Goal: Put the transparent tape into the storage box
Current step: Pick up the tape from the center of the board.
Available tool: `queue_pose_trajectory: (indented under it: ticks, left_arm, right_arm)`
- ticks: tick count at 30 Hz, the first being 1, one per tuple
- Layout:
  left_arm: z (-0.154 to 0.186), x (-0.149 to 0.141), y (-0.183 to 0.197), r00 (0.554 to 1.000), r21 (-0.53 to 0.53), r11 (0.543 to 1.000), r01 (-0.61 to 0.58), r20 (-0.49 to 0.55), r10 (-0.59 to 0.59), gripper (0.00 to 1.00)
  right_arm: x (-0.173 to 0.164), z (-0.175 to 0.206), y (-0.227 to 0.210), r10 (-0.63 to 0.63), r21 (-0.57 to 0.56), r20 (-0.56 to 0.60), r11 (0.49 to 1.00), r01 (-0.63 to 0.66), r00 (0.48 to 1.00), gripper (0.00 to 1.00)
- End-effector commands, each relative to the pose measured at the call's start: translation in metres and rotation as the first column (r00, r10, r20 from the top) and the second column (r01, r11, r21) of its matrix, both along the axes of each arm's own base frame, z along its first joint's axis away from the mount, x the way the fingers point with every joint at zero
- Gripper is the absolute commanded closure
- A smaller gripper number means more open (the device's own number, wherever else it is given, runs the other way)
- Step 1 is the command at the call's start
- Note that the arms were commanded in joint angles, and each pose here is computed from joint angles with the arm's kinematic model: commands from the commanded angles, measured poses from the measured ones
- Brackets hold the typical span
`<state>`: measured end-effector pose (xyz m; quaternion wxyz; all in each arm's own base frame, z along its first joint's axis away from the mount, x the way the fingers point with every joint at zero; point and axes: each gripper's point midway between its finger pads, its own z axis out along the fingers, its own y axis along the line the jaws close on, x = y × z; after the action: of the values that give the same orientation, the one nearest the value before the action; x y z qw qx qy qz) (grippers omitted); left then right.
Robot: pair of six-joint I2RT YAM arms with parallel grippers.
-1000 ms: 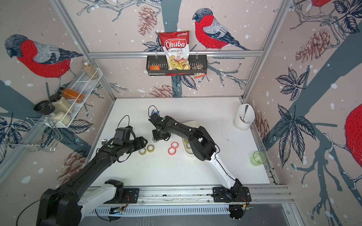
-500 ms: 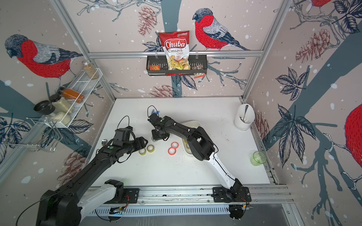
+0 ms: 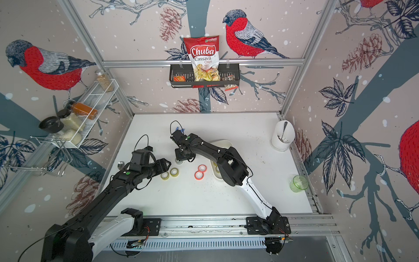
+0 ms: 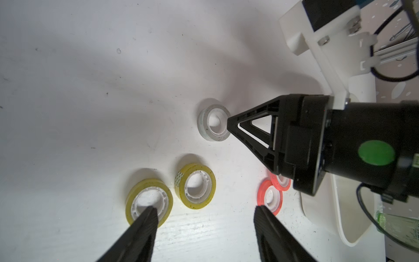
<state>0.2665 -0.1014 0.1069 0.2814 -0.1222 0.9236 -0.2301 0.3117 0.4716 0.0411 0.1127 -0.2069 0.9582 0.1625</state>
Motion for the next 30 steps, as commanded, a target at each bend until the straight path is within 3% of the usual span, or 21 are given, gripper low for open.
queue_pose_trajectory:
  ticks: [1,10,17,30]
  left_arm:
    - [0.002,0.003,-0.006,1.000,-0.030,0.999,0.014,0.008,-0.013,0.28]
    - [-0.004,0.002,-0.013,0.999,-0.064,0.997,0.041,-0.022,-0.042,0.27]
    - [0.002,0.002,-0.019,0.998,-0.089,0.994,0.065,-0.004,-0.065,0.28]
    - [0.028,0.003,-0.026,0.992,-0.106,0.987,0.121,0.055,-0.115,0.29]
  right_arm:
    - [-0.001,-0.009,0.001,-0.005,-0.010,-0.012,1.000,0.004,1.000,0.67]
    - [0.001,-0.013,0.006,0.001,-0.009,-0.012,1.000,-0.001,1.000,0.70]
    - [0.001,-0.016,-0.005,0.005,-0.059,-0.003,0.998,-0.005,1.000,0.80]
    - [0.005,0.053,-0.035,-0.011,0.019,0.022,1.000,0.010,1.000,0.84]
